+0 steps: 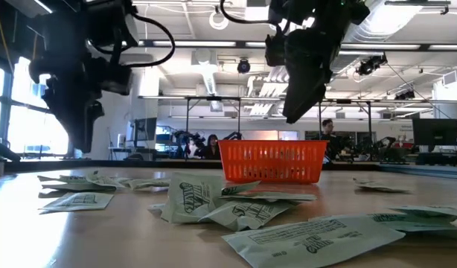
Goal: Pick and place Stevia / Truvia into bins
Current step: Put the white stevia packet into the orange bin
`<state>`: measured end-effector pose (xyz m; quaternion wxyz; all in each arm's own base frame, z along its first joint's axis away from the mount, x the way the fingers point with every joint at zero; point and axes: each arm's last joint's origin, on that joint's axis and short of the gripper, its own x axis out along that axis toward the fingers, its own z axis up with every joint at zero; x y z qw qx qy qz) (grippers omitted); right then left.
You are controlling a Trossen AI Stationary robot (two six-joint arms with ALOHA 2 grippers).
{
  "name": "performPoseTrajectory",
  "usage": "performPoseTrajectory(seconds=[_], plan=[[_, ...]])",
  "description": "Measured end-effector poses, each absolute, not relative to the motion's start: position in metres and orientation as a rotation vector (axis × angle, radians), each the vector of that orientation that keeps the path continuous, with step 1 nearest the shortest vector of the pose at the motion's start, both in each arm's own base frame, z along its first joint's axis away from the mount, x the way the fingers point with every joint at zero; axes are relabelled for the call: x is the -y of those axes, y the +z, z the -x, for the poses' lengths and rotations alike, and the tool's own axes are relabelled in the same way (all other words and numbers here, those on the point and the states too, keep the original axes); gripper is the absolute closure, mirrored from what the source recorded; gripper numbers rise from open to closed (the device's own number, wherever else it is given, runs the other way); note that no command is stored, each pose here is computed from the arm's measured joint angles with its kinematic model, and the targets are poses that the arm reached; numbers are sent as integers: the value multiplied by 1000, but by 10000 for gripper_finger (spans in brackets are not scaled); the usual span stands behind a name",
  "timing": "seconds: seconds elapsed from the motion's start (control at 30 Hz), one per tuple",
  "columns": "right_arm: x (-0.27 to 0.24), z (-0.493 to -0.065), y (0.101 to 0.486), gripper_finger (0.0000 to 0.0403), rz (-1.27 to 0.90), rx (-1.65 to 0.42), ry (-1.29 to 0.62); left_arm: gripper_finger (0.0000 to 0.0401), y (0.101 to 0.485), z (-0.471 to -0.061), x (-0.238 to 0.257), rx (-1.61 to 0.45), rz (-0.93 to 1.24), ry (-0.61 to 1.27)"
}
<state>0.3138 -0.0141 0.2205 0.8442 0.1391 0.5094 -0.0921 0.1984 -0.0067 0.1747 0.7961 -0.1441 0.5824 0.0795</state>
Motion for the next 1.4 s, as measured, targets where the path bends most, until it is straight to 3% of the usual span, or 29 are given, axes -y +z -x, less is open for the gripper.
performPoseTrajectory(seconds=[0.23, 0.73, 0.87, 1.13, 1.4], plan=[[14, -313, 221, 143, -291, -1077, -195, 208, 161, -202, 10, -1332, 36, 94], [14, -312, 220, 143, -277, -1096, -192, 211, 132, -213, 11, -1460, -80, -6], [10, -308, 227, 143, -243, -1078, -186, 247, 131, -216, 11, -1445, -73, -5], [6, -287, 265, 143, -168, -930, -322, 374, 131, -221, 11, -1389, -48, 36], [9, -249, 301, 143, -204, -827, -462, 359, 143, -223, -2, -1396, 28, 231]])
